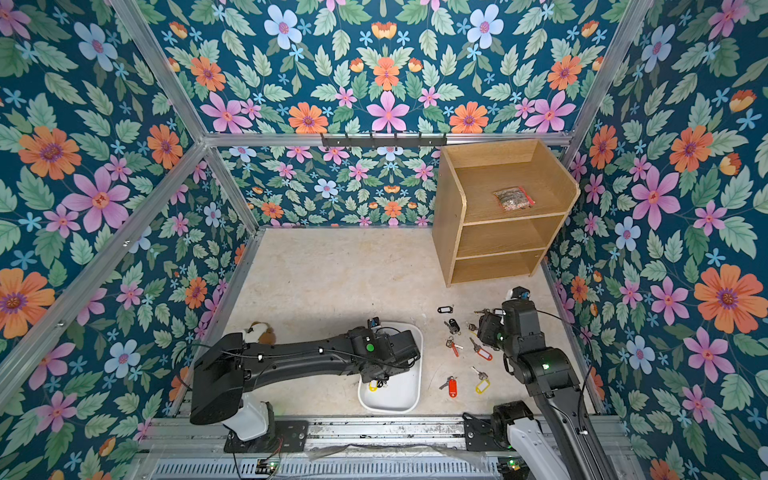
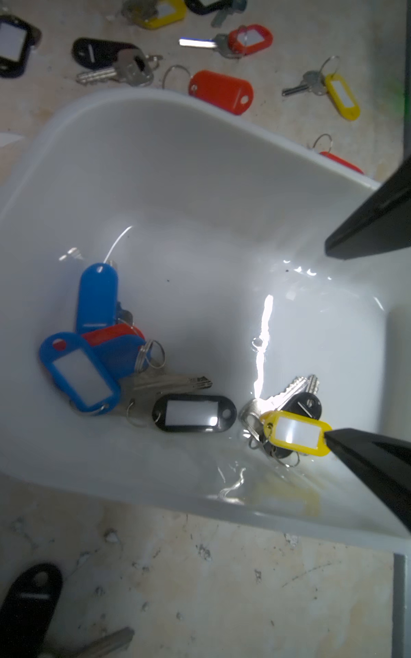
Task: Take the keys out of the storage box
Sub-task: Pick up the key from the storage box.
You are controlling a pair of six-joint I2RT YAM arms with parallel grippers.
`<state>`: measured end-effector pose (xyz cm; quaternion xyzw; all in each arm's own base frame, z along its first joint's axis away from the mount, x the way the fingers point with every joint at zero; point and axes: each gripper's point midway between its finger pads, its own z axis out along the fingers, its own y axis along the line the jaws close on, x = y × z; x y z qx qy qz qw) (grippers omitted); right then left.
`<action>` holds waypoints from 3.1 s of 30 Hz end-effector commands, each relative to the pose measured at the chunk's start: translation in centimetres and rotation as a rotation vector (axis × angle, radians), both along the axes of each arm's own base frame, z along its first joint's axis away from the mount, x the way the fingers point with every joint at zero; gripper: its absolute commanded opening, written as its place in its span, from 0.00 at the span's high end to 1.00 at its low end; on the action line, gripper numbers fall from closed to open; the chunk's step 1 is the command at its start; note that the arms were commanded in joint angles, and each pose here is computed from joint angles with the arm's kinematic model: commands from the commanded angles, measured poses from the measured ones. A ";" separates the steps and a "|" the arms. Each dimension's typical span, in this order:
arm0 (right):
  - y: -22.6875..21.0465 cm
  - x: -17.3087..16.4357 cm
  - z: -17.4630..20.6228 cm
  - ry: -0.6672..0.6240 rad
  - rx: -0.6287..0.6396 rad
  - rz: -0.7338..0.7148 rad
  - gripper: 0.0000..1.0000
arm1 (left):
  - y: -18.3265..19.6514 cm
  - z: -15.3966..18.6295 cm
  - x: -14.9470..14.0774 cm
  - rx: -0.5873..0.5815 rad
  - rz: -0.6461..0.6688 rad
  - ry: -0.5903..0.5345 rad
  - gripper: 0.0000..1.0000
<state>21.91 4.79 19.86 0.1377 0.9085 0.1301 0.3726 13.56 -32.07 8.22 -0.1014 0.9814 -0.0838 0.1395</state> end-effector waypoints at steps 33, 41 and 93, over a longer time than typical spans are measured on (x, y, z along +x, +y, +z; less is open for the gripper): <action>2.0 -1.1 2.6 -0.131 0.042 0.105 0.38 | 2.3 -2.1 0.2 0.193 0.474 -0.030 0.42; 2.0 -1.1 2.5 -0.129 0.042 0.105 0.38 | 3.5 -2.1 -0.5 0.247 0.494 -0.008 0.74; 2.1 -1.3 2.6 -0.131 0.039 0.111 0.37 | 3.5 -3.9 2.2 0.200 0.427 -0.046 1.00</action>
